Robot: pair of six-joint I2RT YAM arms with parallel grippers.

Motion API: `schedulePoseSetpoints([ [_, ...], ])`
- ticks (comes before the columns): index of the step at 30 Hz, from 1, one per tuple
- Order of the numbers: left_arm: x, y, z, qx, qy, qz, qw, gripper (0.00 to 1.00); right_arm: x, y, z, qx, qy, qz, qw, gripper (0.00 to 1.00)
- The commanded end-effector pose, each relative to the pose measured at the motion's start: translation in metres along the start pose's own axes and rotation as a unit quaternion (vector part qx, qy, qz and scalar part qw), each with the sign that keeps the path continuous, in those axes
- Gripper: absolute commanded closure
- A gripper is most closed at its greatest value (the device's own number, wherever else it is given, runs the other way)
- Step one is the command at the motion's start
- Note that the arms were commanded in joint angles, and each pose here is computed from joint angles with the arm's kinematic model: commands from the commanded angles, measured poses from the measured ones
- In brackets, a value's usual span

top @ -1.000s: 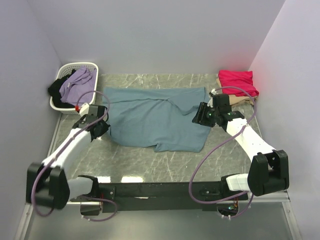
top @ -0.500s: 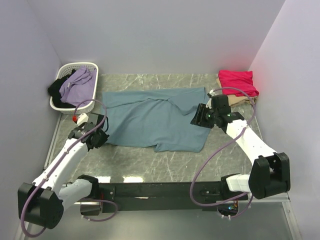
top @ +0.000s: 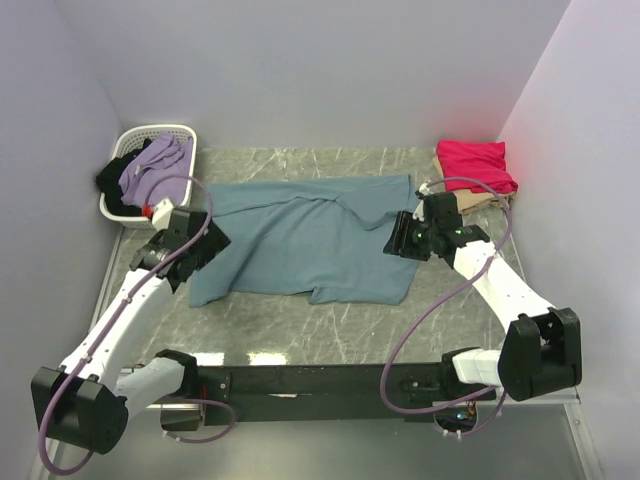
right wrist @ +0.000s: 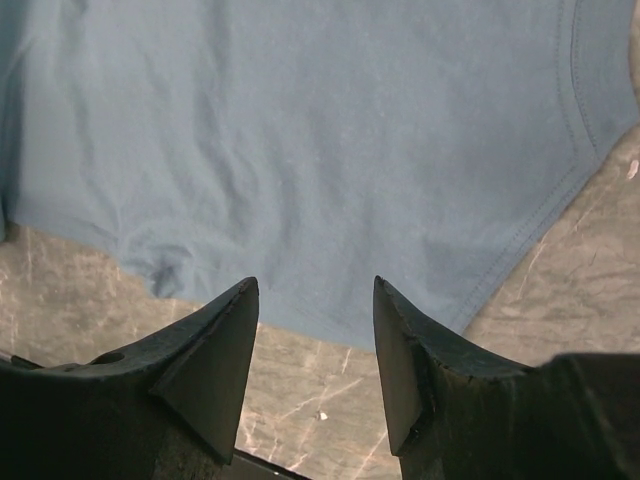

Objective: Fold and stack the t-shirts
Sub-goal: Fold the tshirt

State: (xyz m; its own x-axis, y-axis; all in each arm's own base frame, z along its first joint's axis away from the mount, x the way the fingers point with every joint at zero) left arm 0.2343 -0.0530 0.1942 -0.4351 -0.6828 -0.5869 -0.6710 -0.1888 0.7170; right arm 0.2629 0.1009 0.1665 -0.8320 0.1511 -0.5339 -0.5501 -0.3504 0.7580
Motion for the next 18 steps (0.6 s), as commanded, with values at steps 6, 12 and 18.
schedulePoseSetpoints([
  [6, -0.02, -0.056, -0.107, 0.156, -0.081, 0.009, 0.984, 0.01, 0.023, -0.029, 0.001, -0.048, -0.006, 0.053, 0.997, 0.48],
  [12, 0.002, -0.105, -0.111, 0.123, -0.1, 0.047, 0.986, 0.01, 0.037, -0.046, -0.004, -0.038, 0.002, 0.092, 0.995, 0.48],
  [18, 0.009, -0.133, -0.104, 0.071, -0.121, 0.049, 0.989, 0.01, 0.056, -0.059, -0.016, 0.007, -0.03, 0.137, 0.99, 0.55],
])
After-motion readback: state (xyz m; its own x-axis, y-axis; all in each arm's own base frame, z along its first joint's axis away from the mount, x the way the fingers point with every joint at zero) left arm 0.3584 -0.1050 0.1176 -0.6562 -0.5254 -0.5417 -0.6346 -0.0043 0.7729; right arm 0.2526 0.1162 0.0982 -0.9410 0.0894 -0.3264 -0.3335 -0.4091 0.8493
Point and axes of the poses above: each gripper's point midway between its finger pads, its own y axis back along the fingers, its own z axis along the line the jaws close on, x = y × z, the point moved 6 cm from there along y, back along the fingers, and after that the axes turned 4 degrees about y, right-handed, at the moved point
